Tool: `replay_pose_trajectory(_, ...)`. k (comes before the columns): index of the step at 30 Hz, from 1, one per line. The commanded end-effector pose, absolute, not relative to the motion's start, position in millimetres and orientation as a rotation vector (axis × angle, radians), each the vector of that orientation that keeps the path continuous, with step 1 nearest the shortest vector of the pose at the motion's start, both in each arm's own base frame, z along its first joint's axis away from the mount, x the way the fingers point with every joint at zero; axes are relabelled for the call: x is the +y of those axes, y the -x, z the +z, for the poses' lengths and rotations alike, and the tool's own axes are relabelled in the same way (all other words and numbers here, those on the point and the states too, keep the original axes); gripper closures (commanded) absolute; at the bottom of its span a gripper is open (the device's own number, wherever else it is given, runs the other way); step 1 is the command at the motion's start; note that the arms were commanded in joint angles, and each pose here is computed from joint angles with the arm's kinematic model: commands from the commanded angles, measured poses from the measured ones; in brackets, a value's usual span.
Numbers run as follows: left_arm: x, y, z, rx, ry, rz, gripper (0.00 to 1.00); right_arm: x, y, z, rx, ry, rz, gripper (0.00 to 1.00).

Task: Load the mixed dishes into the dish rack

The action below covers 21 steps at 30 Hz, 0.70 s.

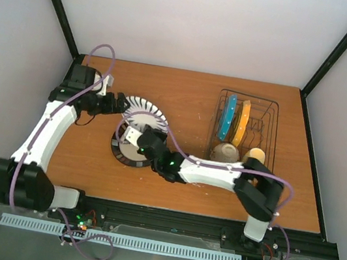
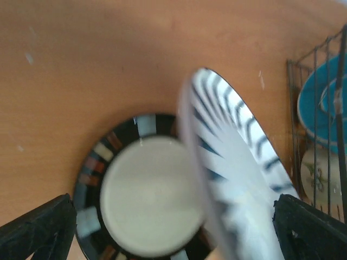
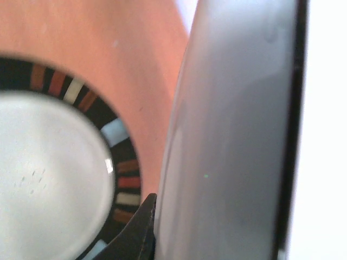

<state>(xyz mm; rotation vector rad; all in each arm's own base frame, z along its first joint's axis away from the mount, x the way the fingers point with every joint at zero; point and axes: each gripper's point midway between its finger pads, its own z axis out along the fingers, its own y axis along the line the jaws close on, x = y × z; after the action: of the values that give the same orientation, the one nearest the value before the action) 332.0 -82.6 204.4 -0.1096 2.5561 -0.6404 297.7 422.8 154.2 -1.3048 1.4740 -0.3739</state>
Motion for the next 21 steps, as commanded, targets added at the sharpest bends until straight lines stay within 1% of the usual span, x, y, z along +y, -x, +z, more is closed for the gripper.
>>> replay_pose_trajectory(1,-58.1,-352.5,306.6,2.122,0.08,-0.453,0.0,386.1,-305.0,320.6,1.466,0.769,-0.088,0.97)
replay_pose_trajectory(4,-50.3,-324.3,363.5,1.793,0.037,-0.41,0.0,323.6,-317.3,361.3,1.565,0.513,0.109,0.97)
replay_pose_trajectory(6,-50.7,-306.3,382.1,1.621,0.001,-0.413,0.0,266.9,-324.9,380.6,1.609,0.317,0.233,0.97)
replay_pose_trajectory(8,-55.9,-293.4,385.4,1.529,-0.055,-0.426,0.0,205.5,-331.6,388.3,1.64,0.144,0.282,0.97)
replay_pose_trajectory(11,-61.6,-296.8,375.2,1.566,-0.079,-0.452,0.0,115.6,-335.2,380.5,1.701,-0.073,0.231,0.97)
replay_pose_trajectory(13,-67.3,-306.1,369.1,1.624,-0.105,-0.47,0.0,75.3,-329.7,368.9,1.748,-0.157,0.186,0.97)
replay_pose_trajectory(17,-74.8,-323.7,348.7,1.74,-0.121,-0.511,0.0,37.5,-331.0,335.0,1.894,-0.2,0.178,0.97)
replay_pose_trajectory(21,-77.1,-328.6,345.9,1.749,-0.128,-0.524,0.0,34.7,-347.4,281.1,2.08,-0.169,0.336,0.97)
